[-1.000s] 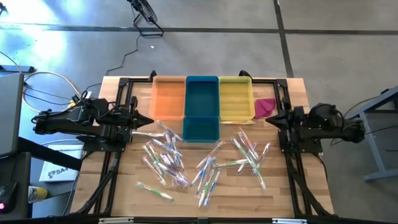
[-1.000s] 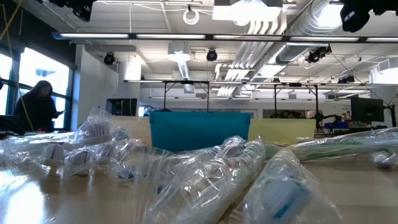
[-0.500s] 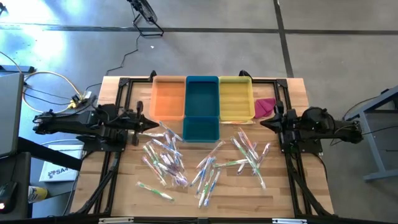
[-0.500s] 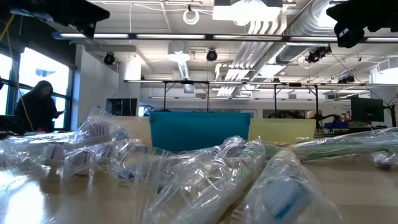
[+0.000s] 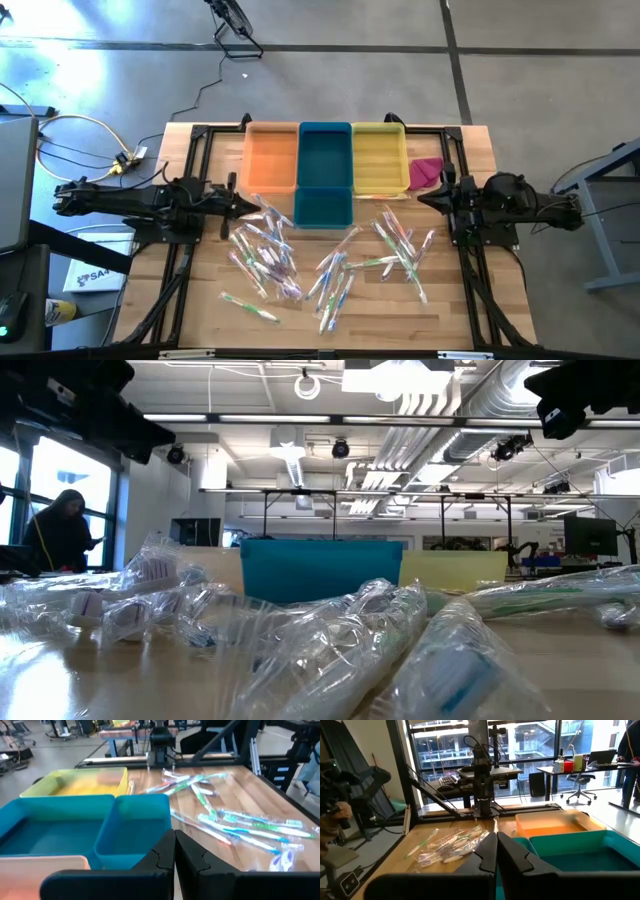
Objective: Pick & Place Toothbrushes
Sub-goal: Put the green toothbrush into the top blue bin
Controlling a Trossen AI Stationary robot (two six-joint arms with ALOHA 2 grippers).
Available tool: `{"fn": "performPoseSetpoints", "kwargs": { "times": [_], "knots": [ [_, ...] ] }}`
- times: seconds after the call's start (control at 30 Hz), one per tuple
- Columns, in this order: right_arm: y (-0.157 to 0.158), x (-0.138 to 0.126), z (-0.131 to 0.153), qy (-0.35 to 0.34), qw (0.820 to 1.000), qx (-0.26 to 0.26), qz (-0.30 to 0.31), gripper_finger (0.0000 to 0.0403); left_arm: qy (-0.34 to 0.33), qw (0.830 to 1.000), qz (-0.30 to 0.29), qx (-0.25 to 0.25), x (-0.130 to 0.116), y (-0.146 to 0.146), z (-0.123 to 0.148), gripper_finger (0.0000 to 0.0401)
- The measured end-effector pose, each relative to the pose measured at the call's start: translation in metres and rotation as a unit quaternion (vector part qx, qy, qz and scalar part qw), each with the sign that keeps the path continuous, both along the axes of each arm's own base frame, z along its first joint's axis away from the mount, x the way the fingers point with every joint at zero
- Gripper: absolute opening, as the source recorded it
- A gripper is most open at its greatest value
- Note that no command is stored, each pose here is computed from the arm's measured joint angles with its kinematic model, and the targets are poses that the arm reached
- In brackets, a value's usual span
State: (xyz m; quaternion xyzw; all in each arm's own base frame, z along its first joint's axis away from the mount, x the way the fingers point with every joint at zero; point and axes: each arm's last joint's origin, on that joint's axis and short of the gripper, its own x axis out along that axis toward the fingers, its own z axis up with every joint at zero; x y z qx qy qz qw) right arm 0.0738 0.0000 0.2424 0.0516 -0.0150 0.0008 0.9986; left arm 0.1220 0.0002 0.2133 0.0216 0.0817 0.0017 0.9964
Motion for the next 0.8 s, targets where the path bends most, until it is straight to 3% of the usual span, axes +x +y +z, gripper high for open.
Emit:
{"fn": "performPoseSetpoints", "kwargs": {
  "times": [0.8],
  "knots": [
    [0.0001,0.0,-0.006,0.031,1.0,0.001,0.002,0.0002,0.007,1.0,0.013,0.014,0.0004,0.0009,-0.0087,0.0]
  ]
}}
